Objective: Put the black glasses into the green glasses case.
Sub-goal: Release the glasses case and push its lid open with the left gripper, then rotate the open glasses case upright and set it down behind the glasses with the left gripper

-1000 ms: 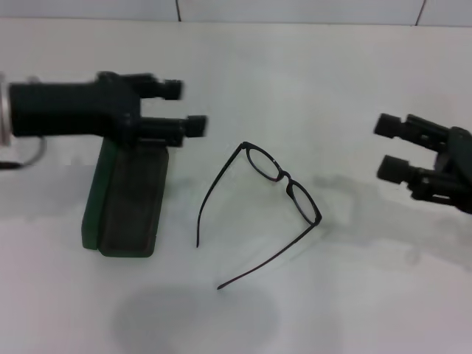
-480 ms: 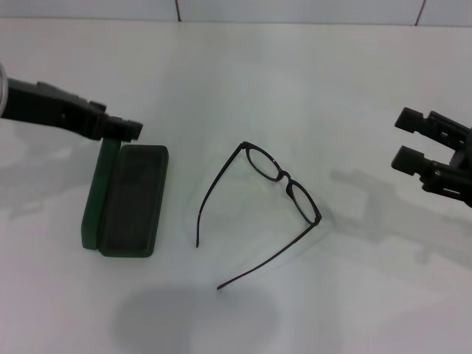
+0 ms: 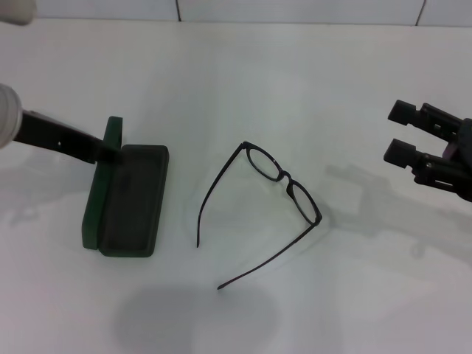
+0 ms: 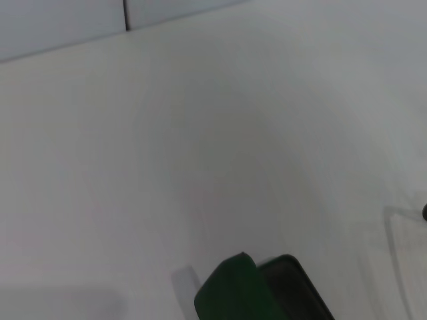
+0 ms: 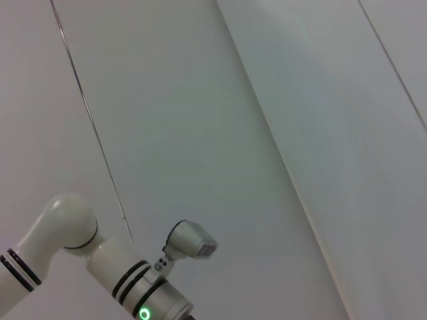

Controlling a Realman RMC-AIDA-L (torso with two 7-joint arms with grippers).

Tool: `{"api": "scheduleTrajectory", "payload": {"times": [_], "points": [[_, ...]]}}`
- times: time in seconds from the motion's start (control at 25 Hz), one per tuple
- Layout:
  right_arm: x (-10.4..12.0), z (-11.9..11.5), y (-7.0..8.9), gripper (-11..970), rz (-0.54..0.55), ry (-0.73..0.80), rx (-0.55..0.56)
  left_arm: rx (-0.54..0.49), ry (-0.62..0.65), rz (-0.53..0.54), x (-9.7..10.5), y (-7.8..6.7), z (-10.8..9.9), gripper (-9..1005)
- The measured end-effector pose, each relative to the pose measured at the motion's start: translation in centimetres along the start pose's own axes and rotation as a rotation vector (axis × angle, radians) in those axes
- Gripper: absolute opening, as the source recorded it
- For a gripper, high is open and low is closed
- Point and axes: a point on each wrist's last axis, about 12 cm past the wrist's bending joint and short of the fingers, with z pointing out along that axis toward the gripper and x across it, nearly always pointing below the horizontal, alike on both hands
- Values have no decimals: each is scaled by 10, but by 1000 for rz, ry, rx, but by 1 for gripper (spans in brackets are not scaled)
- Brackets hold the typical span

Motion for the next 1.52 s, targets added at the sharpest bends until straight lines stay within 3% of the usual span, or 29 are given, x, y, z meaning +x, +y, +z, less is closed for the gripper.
{"api": "scheduleTrajectory", "payload": {"times": [0.44, 0.96, 1.16, 1.4, 1.52], "points": [[3, -1, 2, 836, 8, -3, 7, -23, 95, 13, 5, -1, 21, 679], [3, -1, 2, 835, 7, -3, 7, -38, 127, 66, 1, -10, 26, 607], [4, -1, 2, 835, 11, -3, 10, -36, 113, 91, -5, -13, 24, 371], [6, -3, 3, 834, 10, -3, 12, -34, 98, 118, -12, -15, 23, 199], [7, -6, 5, 834, 8, -6, 14, -36, 81, 147, -19, -17, 20, 199]]}}
